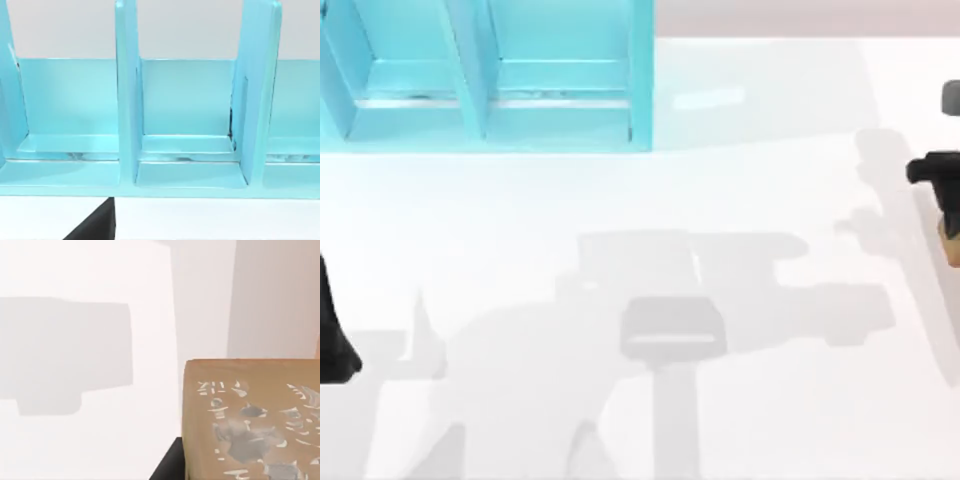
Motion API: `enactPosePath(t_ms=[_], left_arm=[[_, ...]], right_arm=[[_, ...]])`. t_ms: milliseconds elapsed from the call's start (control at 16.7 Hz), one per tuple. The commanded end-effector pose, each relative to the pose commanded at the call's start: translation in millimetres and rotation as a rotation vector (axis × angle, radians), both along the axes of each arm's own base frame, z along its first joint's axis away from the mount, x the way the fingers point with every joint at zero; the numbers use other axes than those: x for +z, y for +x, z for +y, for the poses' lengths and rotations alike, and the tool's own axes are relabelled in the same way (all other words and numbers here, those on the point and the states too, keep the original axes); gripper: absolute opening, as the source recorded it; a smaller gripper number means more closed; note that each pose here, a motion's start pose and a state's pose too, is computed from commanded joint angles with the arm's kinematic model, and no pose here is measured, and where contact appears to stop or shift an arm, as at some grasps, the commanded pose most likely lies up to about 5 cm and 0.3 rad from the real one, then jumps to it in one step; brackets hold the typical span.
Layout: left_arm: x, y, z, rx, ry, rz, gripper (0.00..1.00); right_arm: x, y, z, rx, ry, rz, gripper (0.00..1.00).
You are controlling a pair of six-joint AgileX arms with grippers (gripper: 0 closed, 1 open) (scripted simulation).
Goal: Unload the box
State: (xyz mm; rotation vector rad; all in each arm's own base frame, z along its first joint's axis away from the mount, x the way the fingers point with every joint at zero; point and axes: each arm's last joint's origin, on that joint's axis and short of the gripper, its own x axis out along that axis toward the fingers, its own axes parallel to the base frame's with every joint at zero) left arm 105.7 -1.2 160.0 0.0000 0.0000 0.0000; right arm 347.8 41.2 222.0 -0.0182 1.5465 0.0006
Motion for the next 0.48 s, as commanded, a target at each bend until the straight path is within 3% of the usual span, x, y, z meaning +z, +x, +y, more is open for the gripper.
enactPosePath(t_ms=[240, 480], left_arm=[[0, 0, 0, 0.000, 0.000, 0.000, 1.00], [0, 0, 0, 0.000, 0.000, 0.000, 1.00]], right_arm=[[-29, 1, 50, -0.017, 0.007, 0.018, 0.00], [-39, 2, 58, -0.047, 0.012, 0.022, 0.00]])
